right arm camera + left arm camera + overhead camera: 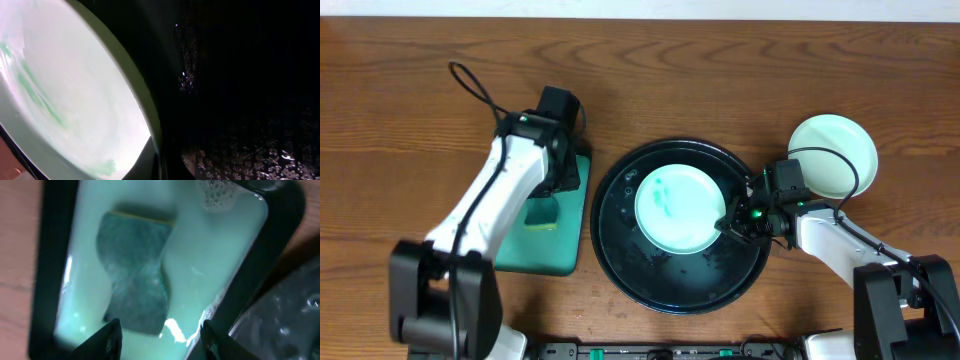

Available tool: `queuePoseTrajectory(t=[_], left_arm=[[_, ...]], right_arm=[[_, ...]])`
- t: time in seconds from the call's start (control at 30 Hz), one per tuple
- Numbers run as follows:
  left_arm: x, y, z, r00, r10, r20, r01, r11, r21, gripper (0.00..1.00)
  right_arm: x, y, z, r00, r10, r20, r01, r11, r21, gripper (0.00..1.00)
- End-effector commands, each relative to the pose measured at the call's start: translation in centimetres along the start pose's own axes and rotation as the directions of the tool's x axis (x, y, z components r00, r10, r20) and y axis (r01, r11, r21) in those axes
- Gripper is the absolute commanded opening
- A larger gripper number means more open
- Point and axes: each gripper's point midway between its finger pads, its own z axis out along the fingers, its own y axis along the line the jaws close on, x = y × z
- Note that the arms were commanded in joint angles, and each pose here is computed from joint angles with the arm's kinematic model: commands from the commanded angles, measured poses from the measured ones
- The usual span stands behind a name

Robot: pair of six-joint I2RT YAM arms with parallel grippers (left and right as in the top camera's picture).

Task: Clean dirty plates on tray and stack at the side
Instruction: 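Grasp the sponge with the left gripper and lift it from the water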

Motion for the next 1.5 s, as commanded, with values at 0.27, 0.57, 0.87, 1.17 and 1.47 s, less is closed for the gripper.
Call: queuePoseTrajectory(t=[0.27, 0.57, 0.87, 1.17, 1.47], left_arm=[[0.0, 2.2, 4.2, 0.989, -0.080, -0.123, 0.094, 0.989, 0.115, 0.50], [2.3, 1.9, 7.6, 0.988, -0.064, -0.139, 0.084, 0.986, 0.142, 0.34], [0.6, 1.9, 6.8, 0.994, -0.087, -0.071, 0.098, 0.982, 0.163, 0.07], [-2.3, 0.5, -4.6, 0.951, -0.047, 0.304, -0.029, 0.970, 0.242, 0.07], [-0.7, -0.6, -13.9, 0.801, 0.029, 0.598, -0.186, 0.961, 0.203, 0.07]], right_arm=[[2.1, -1.5, 1.4, 0.997, 0.003, -0.072, 0.001, 0.998, 0.055, 0.01], [2.3, -1.6, 1.3, 0.997, 0.009, -0.079, -0.004, 0.998, 0.060, 0.01], [2.6, -1.8, 1.3, 0.996, 0.018, -0.091, -0.012, 0.997, 0.070, 0.01], [2.6, -1.9, 1.3, 0.996, 0.018, -0.090, -0.011, 0.997, 0.070, 0.01], [2.5, -2.1, 1.3, 0.996, -0.018, -0.086, 0.025, 0.996, 0.082, 0.01]])
